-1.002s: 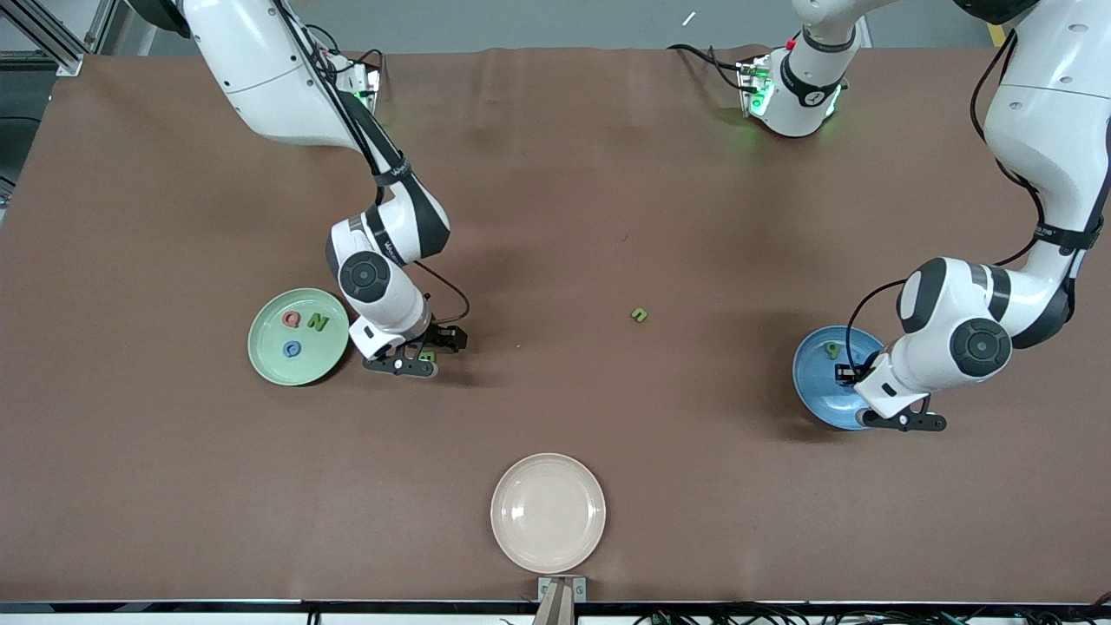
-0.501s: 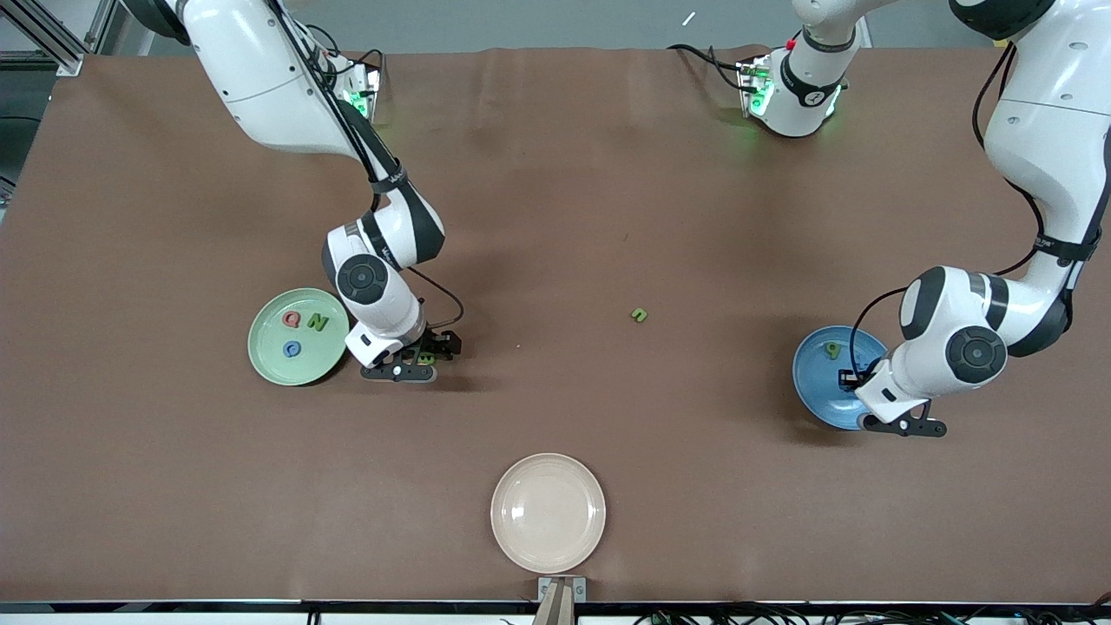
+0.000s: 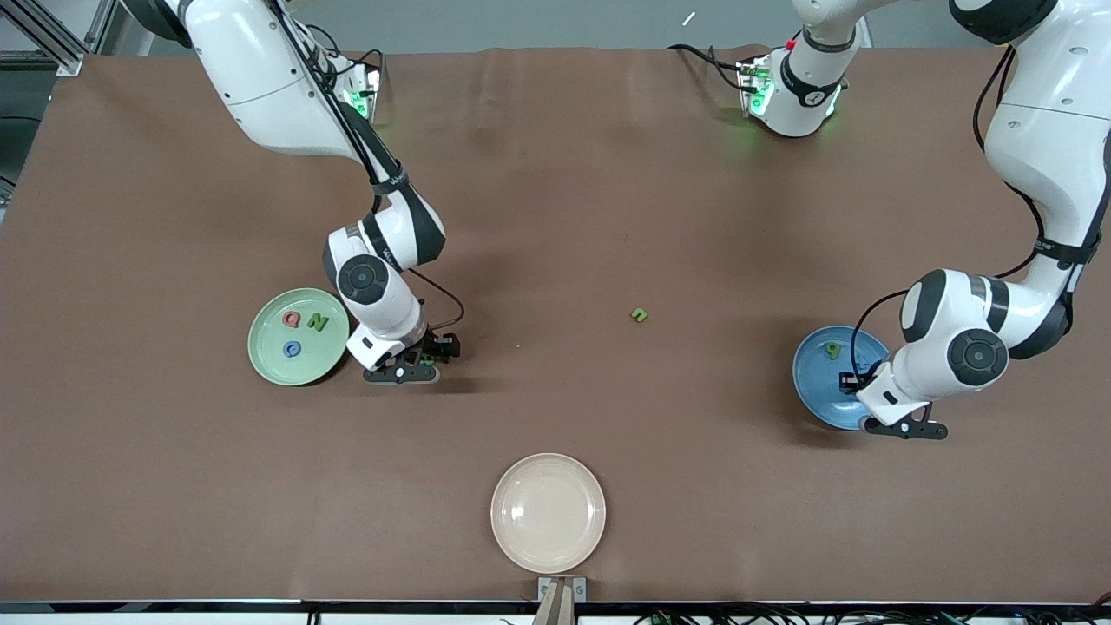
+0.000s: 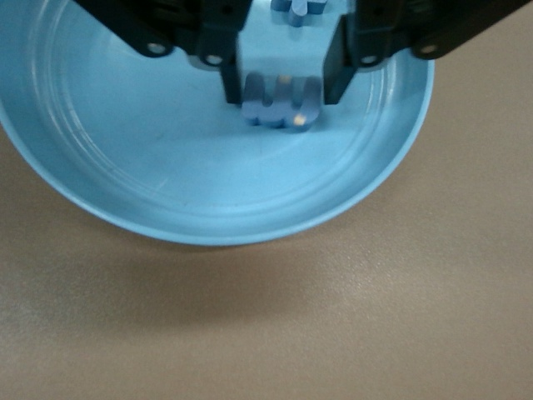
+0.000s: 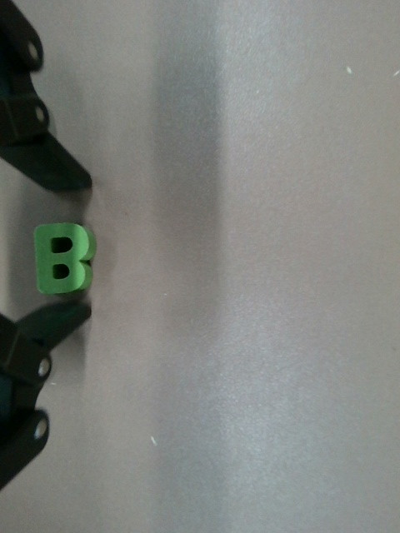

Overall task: Sort upper and lower case letters into plates
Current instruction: 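Drop the B in the green plate while the left gripper grasps the u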

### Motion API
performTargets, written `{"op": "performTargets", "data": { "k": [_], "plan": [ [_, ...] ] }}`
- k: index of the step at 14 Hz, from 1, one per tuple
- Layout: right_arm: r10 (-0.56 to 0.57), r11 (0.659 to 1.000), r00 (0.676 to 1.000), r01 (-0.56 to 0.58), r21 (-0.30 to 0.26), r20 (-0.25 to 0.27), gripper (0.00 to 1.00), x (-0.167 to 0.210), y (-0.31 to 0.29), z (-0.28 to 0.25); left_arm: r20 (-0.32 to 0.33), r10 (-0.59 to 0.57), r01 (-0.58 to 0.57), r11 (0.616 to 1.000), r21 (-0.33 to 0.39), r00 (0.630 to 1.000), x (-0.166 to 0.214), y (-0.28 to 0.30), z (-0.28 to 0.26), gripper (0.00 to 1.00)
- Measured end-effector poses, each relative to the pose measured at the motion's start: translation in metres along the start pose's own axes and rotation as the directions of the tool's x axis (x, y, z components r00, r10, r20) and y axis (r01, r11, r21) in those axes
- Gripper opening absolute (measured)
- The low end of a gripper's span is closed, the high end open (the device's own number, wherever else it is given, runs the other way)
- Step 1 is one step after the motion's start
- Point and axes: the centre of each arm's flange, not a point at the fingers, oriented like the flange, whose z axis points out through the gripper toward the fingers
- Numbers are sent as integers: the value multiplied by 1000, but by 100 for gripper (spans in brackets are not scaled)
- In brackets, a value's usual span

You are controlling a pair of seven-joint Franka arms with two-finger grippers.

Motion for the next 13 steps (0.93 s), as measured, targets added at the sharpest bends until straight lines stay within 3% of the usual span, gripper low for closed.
{"op": "performTargets", "data": {
  "k": [1,2,4,5,10,13],
  "plan": [
    [-5,1000,1000,5,-1,1,47,1,3,0,-6,0,0,1000,0,1000,1,0,-3,64],
    [-4,1000,1000,4,-2,2,41,3,6,0,-15,2,-2,1000,1,1000,3,2,-9,75],
    [9,1000,1000,-9,-4,5,41,6,15,0,-21,28,-28,1000,4,999,5,19,-35,96],
    [18,1000,1000,-18,-11,20,41,8,22,-1,-11,41,-41,999,7,999,4,34,-51,100],
    [76,995,981,-63,-76,179,41,38,84,-60,-5,-36,36,999,-20,999,-8,129,-100,100],
    [61,996,975,-46,-73,214,41,56,125,-103,4,-93,93,995,-22,996,-23,199,-101,100]
  ]
}}
